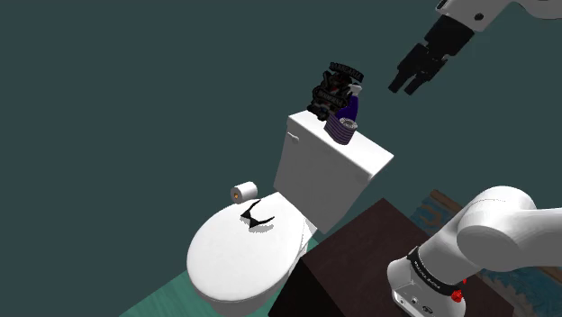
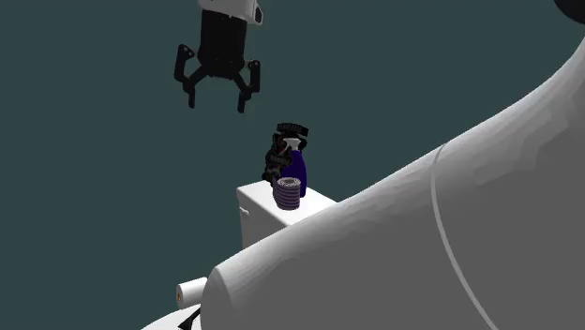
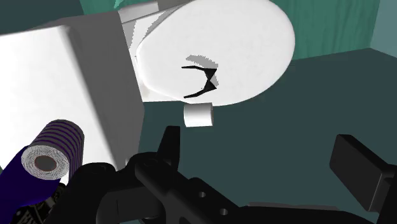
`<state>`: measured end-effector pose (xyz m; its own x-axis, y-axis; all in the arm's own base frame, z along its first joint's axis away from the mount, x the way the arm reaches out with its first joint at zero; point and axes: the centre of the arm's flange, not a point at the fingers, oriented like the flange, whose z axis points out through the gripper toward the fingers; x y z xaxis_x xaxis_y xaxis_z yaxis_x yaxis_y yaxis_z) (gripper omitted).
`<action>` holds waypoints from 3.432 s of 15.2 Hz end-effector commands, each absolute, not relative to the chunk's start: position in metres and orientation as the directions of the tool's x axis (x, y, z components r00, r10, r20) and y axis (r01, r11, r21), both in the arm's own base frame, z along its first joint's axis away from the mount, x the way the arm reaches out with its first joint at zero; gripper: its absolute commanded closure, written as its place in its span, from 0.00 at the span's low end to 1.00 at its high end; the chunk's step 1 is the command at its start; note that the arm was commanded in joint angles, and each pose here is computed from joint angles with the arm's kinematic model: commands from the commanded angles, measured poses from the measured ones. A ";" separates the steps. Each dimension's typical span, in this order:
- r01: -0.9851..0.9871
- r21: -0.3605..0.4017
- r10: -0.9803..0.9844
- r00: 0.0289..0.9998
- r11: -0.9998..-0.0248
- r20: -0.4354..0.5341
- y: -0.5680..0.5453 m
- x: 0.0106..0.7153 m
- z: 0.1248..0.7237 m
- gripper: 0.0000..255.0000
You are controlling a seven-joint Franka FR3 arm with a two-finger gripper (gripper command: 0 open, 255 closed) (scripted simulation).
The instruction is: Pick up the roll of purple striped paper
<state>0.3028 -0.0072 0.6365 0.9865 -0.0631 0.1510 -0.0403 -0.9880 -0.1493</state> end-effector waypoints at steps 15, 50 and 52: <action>-0.014 -0.097 -0.024 0.994 -0.995 0.106 -0.101 0.424 0.533 0.00; 0.036 -0.012 0.036 0.999 -0.999 0.025 -0.263 0.622 0.320 1.00; 0.036 -0.012 0.035 0.999 -0.999 0.025 -0.261 0.622 0.322 1.00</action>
